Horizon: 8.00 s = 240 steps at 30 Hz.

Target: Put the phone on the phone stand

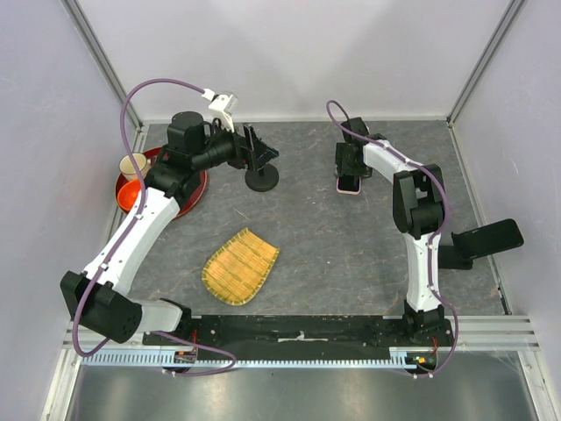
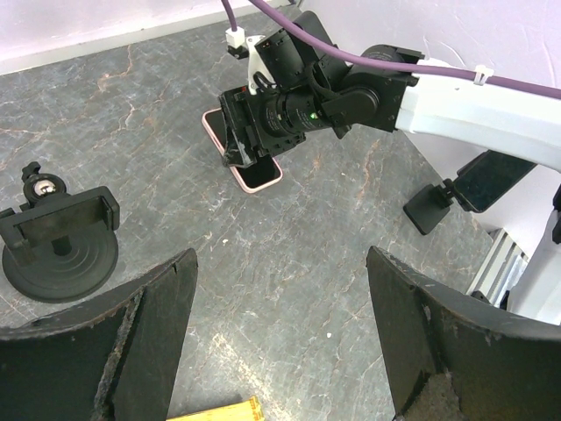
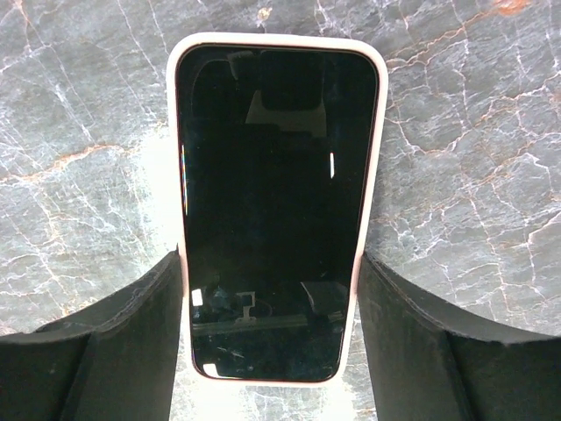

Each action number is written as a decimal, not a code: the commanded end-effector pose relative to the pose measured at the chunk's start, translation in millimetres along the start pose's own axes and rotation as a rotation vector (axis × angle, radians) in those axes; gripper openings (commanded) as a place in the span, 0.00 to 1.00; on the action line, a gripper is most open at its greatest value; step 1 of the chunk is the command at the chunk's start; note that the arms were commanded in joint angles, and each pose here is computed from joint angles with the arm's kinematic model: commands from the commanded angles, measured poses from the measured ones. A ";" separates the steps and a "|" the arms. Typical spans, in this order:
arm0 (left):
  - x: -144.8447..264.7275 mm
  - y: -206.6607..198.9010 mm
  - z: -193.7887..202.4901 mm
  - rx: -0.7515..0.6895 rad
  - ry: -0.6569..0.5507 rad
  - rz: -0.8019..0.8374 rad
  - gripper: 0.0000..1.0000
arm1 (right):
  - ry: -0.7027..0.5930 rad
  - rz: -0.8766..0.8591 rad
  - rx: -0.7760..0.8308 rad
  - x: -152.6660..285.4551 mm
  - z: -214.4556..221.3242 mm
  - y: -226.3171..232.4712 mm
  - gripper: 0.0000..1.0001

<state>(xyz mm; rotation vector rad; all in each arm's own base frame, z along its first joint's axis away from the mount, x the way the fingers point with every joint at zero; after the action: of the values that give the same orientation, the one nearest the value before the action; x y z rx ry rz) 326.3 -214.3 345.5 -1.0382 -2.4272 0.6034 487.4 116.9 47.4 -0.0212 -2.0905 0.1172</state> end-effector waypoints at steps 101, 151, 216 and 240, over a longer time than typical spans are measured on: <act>145.6 -23.6 -63.6 -0.152 -0.878 -0.092 0.02 | -0.930 -1.039 0.304 282.6 -9.2 203.0 0.98; 66.8 -20.2 -22.9 0.246 -0.603 0.370 0.02 | -1.225 -1.799 -0.363 414.7 11.9 151.7 0.89; 1.5 -82.4 42.9 -0.226 0.180 0.610 0.73 | -1.040 -1.308 0.682 361.5 44.2 108.2 0.00; -3.0 -83.2 53.2 -0.178 0.276 0.658 0.68 | -1.071 -1.302 0.704 376.3 49.0 103.6 0.00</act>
<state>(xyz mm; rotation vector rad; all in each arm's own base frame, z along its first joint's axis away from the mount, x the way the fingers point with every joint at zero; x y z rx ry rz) 266.9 -277.4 340.6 -1.7659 -2.0182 0.4333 264.7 241.8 292.2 2.0011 -2.3545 -0.0521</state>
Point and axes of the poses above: each gripper's point midway between its finger pads, its own x axis back along the fingers, its own y axis along the line the jaws close on, z = x × y, the point moved 3 cm from there along x, back along the fingers, and after that the axes turned 10 degrees about x, right-handed, at the moved point
